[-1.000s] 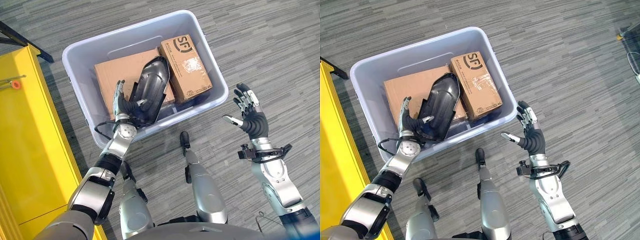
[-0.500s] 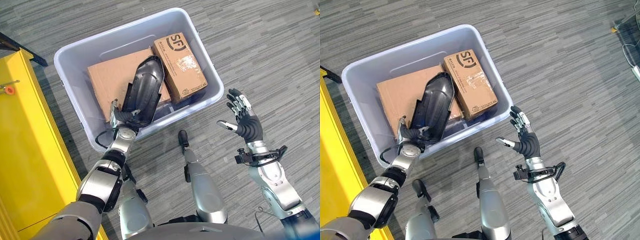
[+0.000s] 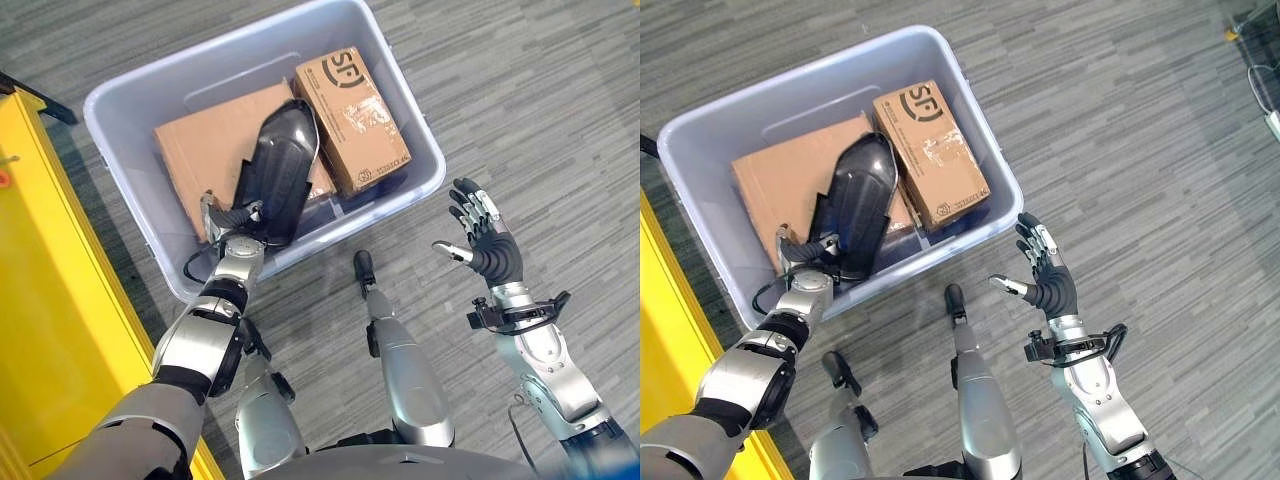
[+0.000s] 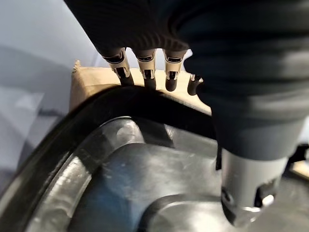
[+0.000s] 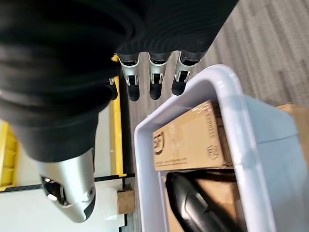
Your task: Move parts from the plastic box to the shelf.
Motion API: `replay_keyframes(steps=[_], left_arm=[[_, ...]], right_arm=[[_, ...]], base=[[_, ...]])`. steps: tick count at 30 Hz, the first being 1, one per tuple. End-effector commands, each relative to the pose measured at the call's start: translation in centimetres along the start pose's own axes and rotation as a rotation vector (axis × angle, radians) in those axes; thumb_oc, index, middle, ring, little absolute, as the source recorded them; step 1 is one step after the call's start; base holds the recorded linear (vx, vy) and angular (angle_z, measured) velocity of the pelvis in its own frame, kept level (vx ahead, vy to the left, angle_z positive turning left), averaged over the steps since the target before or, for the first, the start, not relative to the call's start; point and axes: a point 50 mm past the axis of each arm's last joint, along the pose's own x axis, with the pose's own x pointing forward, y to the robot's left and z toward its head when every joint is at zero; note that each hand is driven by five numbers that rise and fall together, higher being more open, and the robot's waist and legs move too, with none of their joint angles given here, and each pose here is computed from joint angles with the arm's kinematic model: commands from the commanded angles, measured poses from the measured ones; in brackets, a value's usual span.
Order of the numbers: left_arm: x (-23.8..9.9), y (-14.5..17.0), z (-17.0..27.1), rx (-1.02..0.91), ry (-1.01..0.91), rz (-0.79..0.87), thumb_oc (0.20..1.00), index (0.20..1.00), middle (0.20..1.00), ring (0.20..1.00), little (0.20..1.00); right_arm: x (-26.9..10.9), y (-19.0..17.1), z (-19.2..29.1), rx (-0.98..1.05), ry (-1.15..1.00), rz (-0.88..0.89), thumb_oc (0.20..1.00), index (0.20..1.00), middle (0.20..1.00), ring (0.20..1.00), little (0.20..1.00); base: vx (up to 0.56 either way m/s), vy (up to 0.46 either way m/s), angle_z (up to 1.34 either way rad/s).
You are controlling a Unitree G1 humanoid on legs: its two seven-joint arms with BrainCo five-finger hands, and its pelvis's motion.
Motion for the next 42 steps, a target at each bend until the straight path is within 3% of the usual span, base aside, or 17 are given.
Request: replay_keyframes(steps=[1, 6, 10, 12, 20, 21, 22, 24, 25, 36, 42], left_arm=[[1.6, 1.2, 2.7, 0.189, -0.110, 0.007, 1.000, 1.000, 1.000, 1.000, 1.000], [1.6, 1.2, 2.4, 0.249, -0.079, 0.025, 1.000, 1.000, 1.000, 1.000, 1.000], [2.1, 2.2, 1.5, 0.165, 0.018, 0.041, 1.000, 1.000, 1.000, 1.000, 1.000], [2.4, 2.6, 1.6, 0.104, 0.047, 0.062, 0.200, 0.200, 0.200, 0.200, 0.200], [1.8, 2.3, -0.5, -0.170, 0.226, 0.086, 0.200, 0.200, 0.200, 0.200, 0.200], [1.3, 1.8, -1.9, -0.408, 0.365, 0.088, 0.200, 0.200, 0.200, 0.200, 0.200], [1.2, 1.8, -2.0, -0.412, 0.367, 0.088, 0.200, 0.200, 0.200, 0.200, 0.200], [0.5, 0.6, -2.2, -0.737, 0.458, 0.053, 0.200, 0.200, 0.200, 0.200, 0.200], [0.4, 0.4, -2.2, -0.762, 0.462, 0.046, 0.200, 0.200, 0.200, 0.200, 0.200], [-0.4, 0.8, -5.4, -0.447, 0.352, -0.066, 0.200, 0.200, 0.200, 0.200, 0.200], [-2.0, -0.1, -5.6, -0.454, 0.223, -0.168, 0.200, 0.200, 0.200, 0.200, 0.200]], right_arm=[[0.9, -0.4, 4.2, 0.000, -0.218, 0.039, 1.000, 1.000, 1.000, 1.000, 1.000], [1.0, -0.2, 4.3, -0.001, -0.218, 0.058, 1.000, 1.000, 1.000, 1.000, 1.000], [1.0, 0.0, 4.4, 0.003, -0.221, 0.072, 1.000, 1.000, 1.000, 1.000, 1.000], [1.0, 0.0, 4.3, 0.009, -0.215, 0.074, 1.000, 1.000, 1.000, 1.000, 1.000], [0.5, 0.0, 3.8, 0.026, -0.189, 0.057, 1.000, 1.000, 1.000, 1.000, 1.000], [0.6, -0.2, 3.7, 0.031, -0.179, 0.042, 1.000, 1.000, 1.000, 1.000, 1.000], [0.6, -0.2, 3.7, 0.030, -0.178, 0.044, 1.000, 1.000, 1.000, 1.000, 1.000], [0.8, -0.2, 3.3, 0.037, -0.158, 0.017, 1.000, 1.000, 1.000, 1.000, 1.000], [0.9, -0.1, 3.2, 0.038, -0.153, 0.014, 1.000, 1.000, 1.000, 1.000, 1.000], [0.6, -0.7, 2.3, -0.016, -0.084, 0.041, 1.000, 1.000, 1.000, 1.000, 1.000], [-0.1, -1.6, 1.8, -0.035, -0.052, 0.004, 1.000, 1.000, 1.000, 1.000, 1.000]], base=[[0.00, -0.002, -0.10], [0.04, 0.011, -0.06], [-0.01, -0.020, -0.09], [0.00, -0.024, -0.11], [0.02, -0.011, -0.11], [0.03, 0.024, -0.03], [0.05, 0.035, 0.03], [0.04, 0.054, 0.14], [0.05, 0.069, 0.18], [0.03, 0.035, 0.12], [0.04, 0.045, 0.27]])
